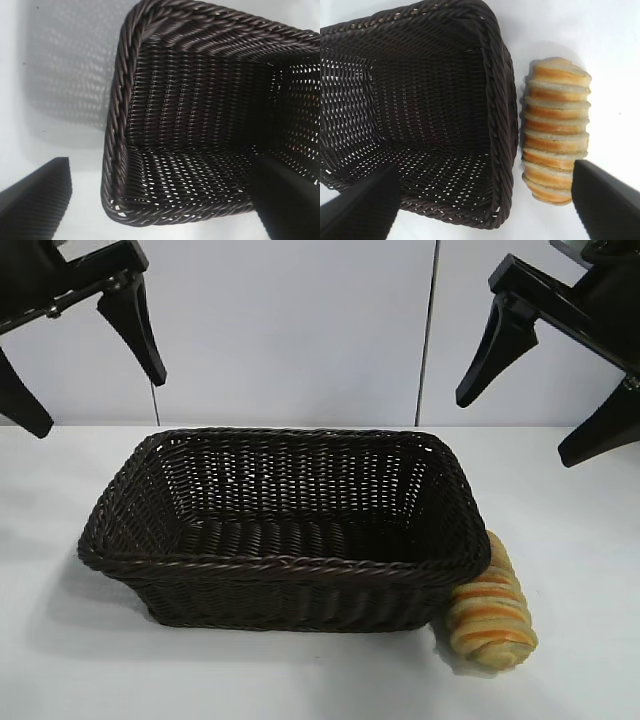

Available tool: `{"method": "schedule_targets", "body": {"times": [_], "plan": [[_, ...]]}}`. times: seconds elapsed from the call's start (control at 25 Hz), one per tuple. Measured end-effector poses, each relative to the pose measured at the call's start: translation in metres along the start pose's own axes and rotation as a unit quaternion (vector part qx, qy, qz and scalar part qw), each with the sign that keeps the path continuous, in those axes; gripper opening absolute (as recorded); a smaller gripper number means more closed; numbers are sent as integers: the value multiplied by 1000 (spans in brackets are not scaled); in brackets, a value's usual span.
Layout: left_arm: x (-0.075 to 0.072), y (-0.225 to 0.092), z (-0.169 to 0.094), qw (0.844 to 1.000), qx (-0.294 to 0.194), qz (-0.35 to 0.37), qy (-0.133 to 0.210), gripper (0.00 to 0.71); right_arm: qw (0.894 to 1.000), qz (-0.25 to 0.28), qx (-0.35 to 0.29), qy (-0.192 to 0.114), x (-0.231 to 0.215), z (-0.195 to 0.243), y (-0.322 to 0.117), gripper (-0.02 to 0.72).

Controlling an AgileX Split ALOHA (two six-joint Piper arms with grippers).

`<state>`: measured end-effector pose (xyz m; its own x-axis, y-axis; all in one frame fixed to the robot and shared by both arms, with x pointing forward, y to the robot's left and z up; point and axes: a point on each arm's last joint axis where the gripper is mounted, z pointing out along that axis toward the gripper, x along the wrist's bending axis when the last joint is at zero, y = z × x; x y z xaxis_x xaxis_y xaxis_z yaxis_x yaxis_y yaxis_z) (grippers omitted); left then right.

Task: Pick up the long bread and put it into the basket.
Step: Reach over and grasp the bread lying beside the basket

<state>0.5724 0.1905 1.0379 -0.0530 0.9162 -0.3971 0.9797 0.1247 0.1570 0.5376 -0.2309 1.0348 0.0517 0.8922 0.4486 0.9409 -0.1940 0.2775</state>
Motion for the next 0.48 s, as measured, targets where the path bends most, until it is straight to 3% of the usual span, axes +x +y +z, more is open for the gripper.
{"method": "schedule_targets", "body": {"times": [0.32, 0.48], "plan": [[-6, 1, -2, 1000, -7, -2, -30, 694, 1000, 0, 0, 0, 0, 0, 0, 661], [-11, -6, -26, 998, -38, 32, -35, 691, 1000, -1, 1, 0, 0, 0, 0, 661]]}}
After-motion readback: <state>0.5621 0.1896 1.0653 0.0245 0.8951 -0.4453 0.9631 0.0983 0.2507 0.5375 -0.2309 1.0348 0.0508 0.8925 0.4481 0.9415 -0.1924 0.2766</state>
